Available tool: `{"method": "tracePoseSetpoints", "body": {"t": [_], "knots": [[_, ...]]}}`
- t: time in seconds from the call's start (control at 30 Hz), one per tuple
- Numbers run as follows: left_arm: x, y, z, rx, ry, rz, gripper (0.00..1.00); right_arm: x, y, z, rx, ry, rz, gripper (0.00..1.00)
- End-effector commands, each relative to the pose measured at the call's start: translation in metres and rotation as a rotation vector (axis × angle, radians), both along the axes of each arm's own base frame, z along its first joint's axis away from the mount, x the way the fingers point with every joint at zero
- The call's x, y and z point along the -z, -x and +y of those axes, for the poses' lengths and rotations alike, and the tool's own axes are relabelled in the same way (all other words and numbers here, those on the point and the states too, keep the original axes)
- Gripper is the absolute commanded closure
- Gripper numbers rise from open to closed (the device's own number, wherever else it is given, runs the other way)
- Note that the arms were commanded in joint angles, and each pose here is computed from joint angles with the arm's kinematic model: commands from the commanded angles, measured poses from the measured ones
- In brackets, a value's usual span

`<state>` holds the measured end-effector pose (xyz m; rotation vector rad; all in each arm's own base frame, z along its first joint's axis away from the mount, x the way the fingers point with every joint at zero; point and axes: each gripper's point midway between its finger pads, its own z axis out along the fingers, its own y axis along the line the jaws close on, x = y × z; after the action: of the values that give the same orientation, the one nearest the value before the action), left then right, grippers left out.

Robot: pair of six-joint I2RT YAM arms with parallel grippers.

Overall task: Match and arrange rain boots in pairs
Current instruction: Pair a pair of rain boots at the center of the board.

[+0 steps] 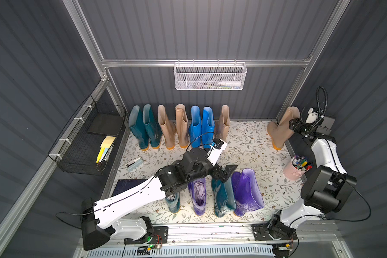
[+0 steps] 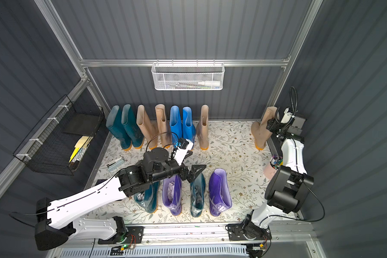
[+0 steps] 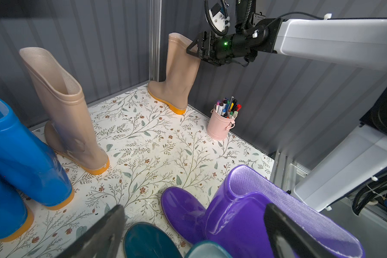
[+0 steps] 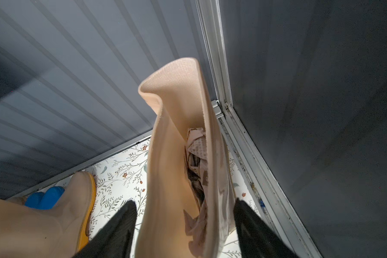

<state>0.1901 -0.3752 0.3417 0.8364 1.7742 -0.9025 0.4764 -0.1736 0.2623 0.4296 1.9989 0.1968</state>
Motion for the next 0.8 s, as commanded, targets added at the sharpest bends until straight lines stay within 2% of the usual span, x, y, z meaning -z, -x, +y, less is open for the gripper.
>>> {"method": "tracePoseSetpoints", "body": {"t": [0.0,0.13,0.5,0.63,0.77], "knots": [[-0.002,0.003,-0.006,0.016,0.02,0.01,0.02,-0.005,-0.003,0.009,-0.037,-0.005,0.001,0.35],[0.0,0.003,-0.005,0.014,0.023,0.014,0.02,-0.001,-0.004,0.012,-0.043,-0.013,0.013,0.45],[-0.003,0.003,-0.003,0.015,0.02,0.0,0.01,-0.003,-0.007,0.022,-0.072,-0.049,-0.006,0.83],[-0.002,0.003,-0.004,0.014,0.015,0.0,0.01,-0.011,-0.008,0.036,-0.117,-0.044,-0.04,0.91],[-0.004,0.002,-0.006,0.02,0.014,0.0,0.01,-0.019,-0.01,0.054,-0.163,-0.039,-0.069,0.95]]}}
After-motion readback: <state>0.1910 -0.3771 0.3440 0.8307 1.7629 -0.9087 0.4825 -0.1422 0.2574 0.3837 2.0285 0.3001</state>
